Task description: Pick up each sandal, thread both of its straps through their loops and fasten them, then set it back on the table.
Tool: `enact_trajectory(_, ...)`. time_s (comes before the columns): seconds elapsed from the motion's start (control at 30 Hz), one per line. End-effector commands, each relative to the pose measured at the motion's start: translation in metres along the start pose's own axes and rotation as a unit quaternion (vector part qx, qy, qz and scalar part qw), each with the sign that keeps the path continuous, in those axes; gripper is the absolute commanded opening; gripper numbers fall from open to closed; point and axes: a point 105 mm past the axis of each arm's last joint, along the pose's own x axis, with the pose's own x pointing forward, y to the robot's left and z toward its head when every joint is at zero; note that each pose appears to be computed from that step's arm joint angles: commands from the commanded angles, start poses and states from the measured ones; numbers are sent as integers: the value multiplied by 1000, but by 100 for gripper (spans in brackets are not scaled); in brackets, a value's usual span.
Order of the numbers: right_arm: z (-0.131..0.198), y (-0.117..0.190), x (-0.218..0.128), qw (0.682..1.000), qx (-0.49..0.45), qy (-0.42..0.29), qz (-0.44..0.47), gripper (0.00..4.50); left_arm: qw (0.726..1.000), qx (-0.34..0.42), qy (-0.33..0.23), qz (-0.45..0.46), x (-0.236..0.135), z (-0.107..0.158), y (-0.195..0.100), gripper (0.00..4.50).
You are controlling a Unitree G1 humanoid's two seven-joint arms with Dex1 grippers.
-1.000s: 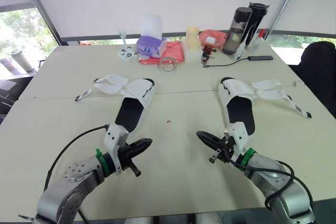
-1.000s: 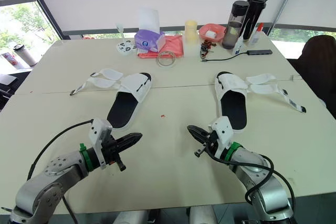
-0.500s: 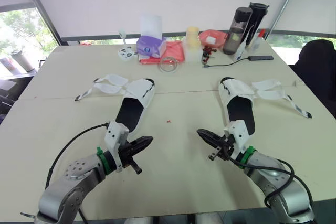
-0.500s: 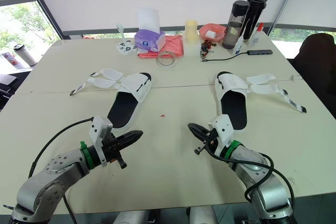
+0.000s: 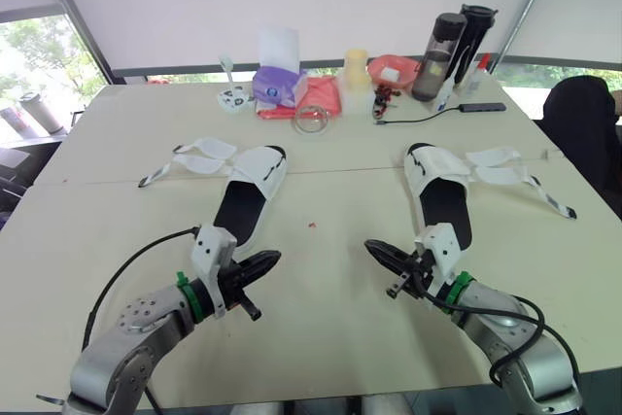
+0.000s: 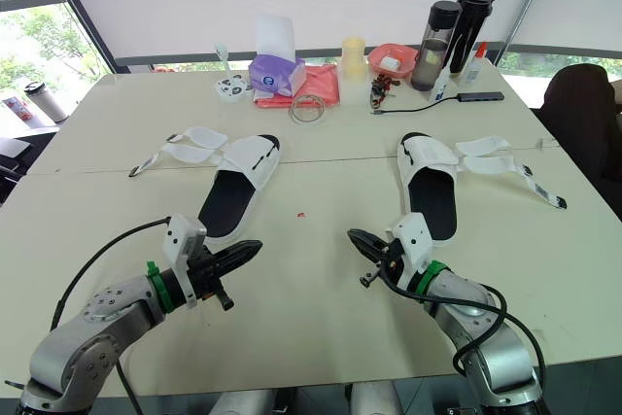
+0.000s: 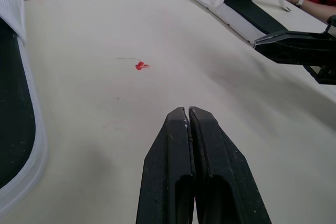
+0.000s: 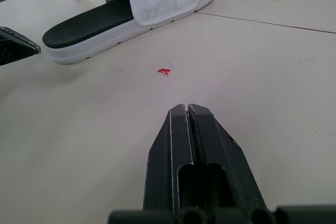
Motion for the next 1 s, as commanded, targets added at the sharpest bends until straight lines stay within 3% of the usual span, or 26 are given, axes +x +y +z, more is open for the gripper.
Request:
enact_trajectory(0.03,13,0,-3,1000,-13,-19,3,0,1000,4,-21,-7,-3,10,-5,8)
enact_trajectory(0.07,14,-1,-3,1000,-11,-24,3,0,1000,4,-23,-7,-3,10,-5,31)
enact_trajectory(0.13,17,-4,-3,999,-10,-33,-6,53,999,3,-29,-16,-3,13,-7,76)
enact_trajectory(0.17,18,-5,-3,999,-7,-39,-5,86,999,6,-31,-16,-3,14,-7,124)
enact_trajectory(0.33,27,-8,-4,998,-1,-57,-9,345,999,11,-34,-24,-3,18,-7,375)
enact_trajectory(0.4,30,-12,-7,997,13,-66,-23,446,999,16,-33,-36,-2,20,-10,450)
enact_trajectory(0.53,29,-26,-15,991,69,-71,-84,446,996,61,-29,-51,2,29,-7,450)
enact_trajectory(0.67,44,-39,-19,960,201,-136,-138,446,991,85,-31,-98,7,47,-10,450)
enact_trajectory(0.8,57,-56,-23,874,382,-226,-197,446,983,102,-35,-147,11,64,-19,450)
enact_trajectory(1.0,52,-80,-27,761,525,-271,-269,446,973,129,-22,-192,13,69,-32,450)
